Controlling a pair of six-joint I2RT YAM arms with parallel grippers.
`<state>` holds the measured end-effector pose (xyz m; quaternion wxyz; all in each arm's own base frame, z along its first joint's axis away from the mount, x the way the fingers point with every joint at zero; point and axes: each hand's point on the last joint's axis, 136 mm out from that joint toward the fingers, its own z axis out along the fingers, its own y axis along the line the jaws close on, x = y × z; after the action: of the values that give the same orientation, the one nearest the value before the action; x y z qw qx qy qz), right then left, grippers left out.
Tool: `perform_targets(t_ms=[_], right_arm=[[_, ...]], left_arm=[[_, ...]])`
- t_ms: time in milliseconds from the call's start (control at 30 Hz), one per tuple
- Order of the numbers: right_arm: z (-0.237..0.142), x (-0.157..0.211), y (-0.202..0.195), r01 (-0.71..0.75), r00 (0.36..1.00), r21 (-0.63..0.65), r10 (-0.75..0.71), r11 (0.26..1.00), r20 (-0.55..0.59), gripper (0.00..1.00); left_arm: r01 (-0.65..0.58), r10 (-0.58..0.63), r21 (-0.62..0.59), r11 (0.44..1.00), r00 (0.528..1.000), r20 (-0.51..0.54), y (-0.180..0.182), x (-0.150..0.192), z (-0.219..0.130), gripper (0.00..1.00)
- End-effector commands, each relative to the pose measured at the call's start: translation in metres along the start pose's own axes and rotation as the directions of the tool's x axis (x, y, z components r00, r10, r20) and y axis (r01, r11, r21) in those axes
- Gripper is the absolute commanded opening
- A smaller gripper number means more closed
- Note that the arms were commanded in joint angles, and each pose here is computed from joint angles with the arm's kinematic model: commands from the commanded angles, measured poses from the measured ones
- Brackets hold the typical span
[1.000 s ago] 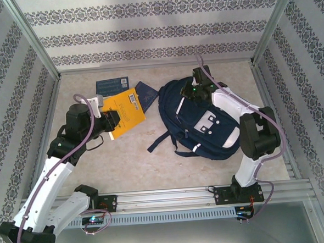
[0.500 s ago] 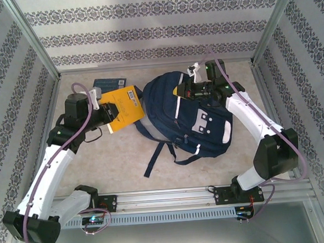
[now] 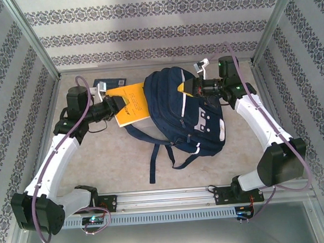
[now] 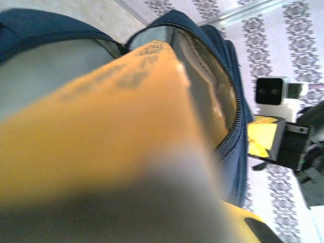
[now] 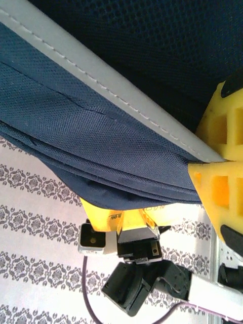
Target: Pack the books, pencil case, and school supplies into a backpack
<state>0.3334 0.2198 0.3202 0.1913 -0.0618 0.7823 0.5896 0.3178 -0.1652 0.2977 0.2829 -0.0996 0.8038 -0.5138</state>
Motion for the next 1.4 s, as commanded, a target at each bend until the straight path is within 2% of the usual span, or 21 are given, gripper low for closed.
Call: perform_targets(t_ms=[0, 267, 467, 700, 1067, 1233, 1367], right_arm=[[-0.017, 0.002, 0.067, 0.196, 0.980, -0.168, -0.197, 0.966, 0.008, 0.00], [-0.016, 0.002, 0.080, 0.203, 0.977, -0.214, -0.213, 0.956, -0.026, 0.00], [-0.014, 0.002, 0.080, 0.199, 0.977, -0.217, -0.211, 0.956, -0.034, 0.00], [-0.015, 0.004, 0.084, 0.200, 0.977, -0.213, -0.210, 0.956, -0.026, 0.00], [-0.012, 0.005, 0.084, 0.198, 0.979, -0.194, -0.204, 0.961, -0.008, 0.00], [-0.014, 0.004, 0.086, 0.200, 0.979, -0.193, -0.203, 0.961, 0.000, 0.00], [-0.016, 0.003, 0.085, 0.201, 0.980, -0.178, -0.201, 0.963, 0.018, 0.00]], left_arm=[[0.027, -0.017, 0.166, 0.986, 0.998, -0.059, -0.027, -0.002, 0.003, 0.00], [0.099, -0.081, 0.109, 0.989, 0.984, -0.157, -0.003, 0.012, 0.020, 0.00], [0.087, -0.075, 0.033, 0.996, 0.962, -0.262, 0.011, 0.036, 0.044, 0.00], [0.056, -0.052, 0.006, 0.998, 0.964, -0.262, 0.020, 0.042, 0.084, 0.00], [0.006, 0.044, 0.159, 0.987, 0.948, -0.314, 0.003, 0.063, 0.163, 0.00], [0.026, 0.025, 0.144, 0.989, 0.939, -0.342, 0.013, 0.077, 0.204, 0.00], [0.059, -0.013, 0.115, 0.992, 0.931, -0.364, 0.026, 0.088, 0.228, 0.12]])
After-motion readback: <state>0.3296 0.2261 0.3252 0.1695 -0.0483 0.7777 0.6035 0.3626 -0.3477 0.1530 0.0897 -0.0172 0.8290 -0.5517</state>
